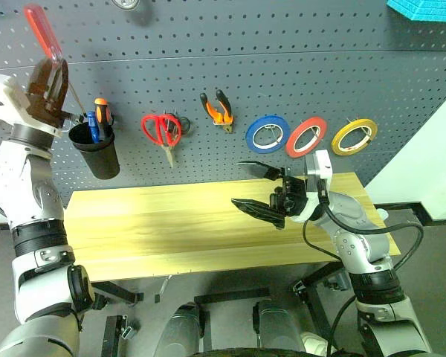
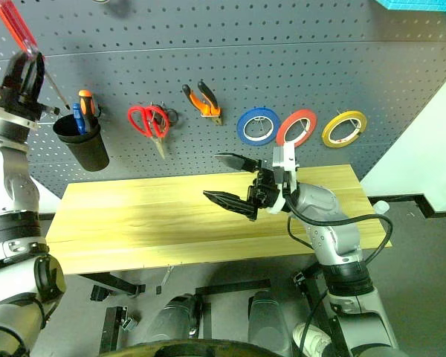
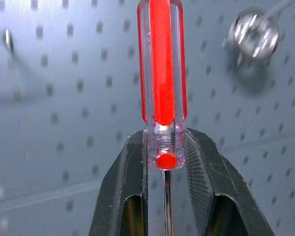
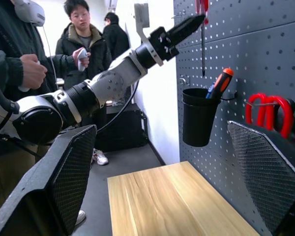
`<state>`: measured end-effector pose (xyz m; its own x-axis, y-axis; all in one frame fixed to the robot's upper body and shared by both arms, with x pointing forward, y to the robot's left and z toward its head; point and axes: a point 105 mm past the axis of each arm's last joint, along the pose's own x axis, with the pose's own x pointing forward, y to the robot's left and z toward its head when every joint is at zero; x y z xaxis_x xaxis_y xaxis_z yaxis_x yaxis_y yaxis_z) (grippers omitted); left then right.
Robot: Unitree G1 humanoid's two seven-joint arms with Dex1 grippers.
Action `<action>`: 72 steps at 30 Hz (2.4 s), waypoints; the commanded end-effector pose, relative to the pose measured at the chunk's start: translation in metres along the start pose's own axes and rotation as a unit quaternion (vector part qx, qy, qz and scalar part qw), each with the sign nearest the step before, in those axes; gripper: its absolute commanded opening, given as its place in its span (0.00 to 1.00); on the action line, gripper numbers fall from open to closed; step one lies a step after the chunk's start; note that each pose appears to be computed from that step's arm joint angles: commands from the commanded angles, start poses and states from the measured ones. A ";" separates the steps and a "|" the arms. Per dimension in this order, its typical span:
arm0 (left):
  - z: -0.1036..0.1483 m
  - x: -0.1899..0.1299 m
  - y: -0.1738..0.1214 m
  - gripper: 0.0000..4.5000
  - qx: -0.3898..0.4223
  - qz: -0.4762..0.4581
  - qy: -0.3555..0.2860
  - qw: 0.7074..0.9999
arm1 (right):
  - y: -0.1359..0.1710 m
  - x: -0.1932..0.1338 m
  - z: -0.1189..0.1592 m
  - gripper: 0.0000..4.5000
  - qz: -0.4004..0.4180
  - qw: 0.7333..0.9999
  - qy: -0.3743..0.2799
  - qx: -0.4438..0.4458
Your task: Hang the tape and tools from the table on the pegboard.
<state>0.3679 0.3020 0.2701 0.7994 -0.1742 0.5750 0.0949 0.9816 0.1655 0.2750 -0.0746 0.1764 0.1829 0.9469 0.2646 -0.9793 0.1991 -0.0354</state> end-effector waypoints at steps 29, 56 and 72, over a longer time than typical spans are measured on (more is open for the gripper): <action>-0.077 -0.183 -0.103 0.83 -0.025 -0.208 0.285 0.935 | -0.030 -0.153 -0.071 1.00 -0.215 0.952 0.213 -0.052; -0.164 -0.301 -0.113 0.83 -0.010 -0.101 0.389 0.916 | -0.041 -0.221 -0.128 1.00 -0.352 0.893 0.275 -0.050; -0.178 -0.320 -0.112 0.83 -0.014 -0.094 0.419 0.903 | -0.042 -0.214 -0.132 1.00 -0.348 0.896 0.271 -0.056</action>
<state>0.2017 0.2583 -0.0824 0.9259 -0.2283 -0.3009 0.2784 0.9509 0.1351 0.2814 -0.2538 -0.0153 0.7815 0.5587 -0.2776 -0.6042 0.7887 -0.1136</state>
